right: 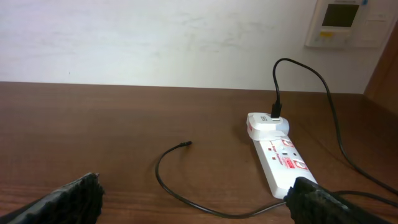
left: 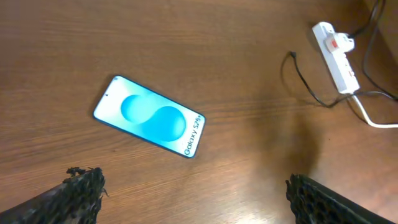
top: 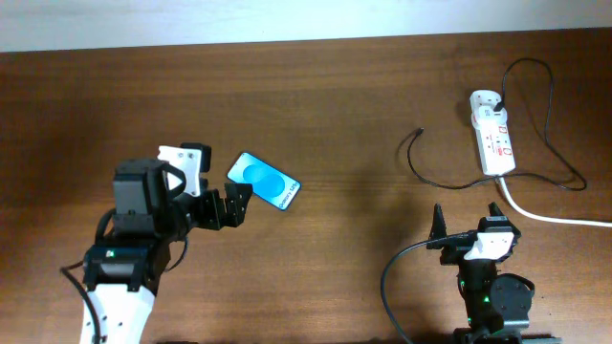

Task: Plug charger to phone and switch on socket
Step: 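Move the left gripper over the blue phone, then lower the left gripper and close it on the phone's long edges, then lift the phone off the table with the left gripper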

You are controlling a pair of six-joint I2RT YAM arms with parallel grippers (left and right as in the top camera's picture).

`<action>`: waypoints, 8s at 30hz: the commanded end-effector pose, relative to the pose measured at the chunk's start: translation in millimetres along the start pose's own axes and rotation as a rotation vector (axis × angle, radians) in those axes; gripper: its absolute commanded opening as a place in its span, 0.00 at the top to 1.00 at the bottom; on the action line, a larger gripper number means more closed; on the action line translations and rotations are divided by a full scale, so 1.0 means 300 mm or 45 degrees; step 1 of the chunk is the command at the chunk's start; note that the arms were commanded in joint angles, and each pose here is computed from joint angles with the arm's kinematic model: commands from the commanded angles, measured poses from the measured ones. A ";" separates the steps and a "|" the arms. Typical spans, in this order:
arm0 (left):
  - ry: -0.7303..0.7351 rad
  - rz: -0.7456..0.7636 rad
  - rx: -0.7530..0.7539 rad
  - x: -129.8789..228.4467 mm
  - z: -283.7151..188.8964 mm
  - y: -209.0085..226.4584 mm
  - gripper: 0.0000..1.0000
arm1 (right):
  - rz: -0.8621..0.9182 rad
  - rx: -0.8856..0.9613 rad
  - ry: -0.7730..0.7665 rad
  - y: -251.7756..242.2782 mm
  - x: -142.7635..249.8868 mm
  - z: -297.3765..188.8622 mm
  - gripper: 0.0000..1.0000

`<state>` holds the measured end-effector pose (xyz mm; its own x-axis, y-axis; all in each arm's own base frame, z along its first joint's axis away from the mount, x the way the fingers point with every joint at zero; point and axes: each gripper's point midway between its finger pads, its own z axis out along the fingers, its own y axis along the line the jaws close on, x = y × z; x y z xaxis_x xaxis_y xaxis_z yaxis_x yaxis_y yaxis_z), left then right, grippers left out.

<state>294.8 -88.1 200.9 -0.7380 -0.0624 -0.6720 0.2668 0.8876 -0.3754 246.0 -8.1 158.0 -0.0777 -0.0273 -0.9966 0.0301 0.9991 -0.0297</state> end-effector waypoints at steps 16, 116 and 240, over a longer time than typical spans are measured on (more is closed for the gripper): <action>-0.029 -0.162 -0.215 -0.184 0.083 -0.050 0.01 | 0.005 0.013 0.006 -0.007 0.010 0.001 0.02; 0.665 -1.268 -1.081 0.235 0.689 0.174 0.01 | 0.005 0.013 0.006 -0.007 0.010 0.001 0.02; 1.037 -0.729 -0.957 0.407 0.675 0.240 0.45 | 0.005 0.013 0.006 -0.007 0.010 0.001 0.02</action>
<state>367.5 -152.5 -1.9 -0.8914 -0.4380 0.1169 -0.4402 0.8979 0.0077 246.0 -8.1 158.1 -0.0773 -0.0273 -0.9966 0.0301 0.9991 -0.0297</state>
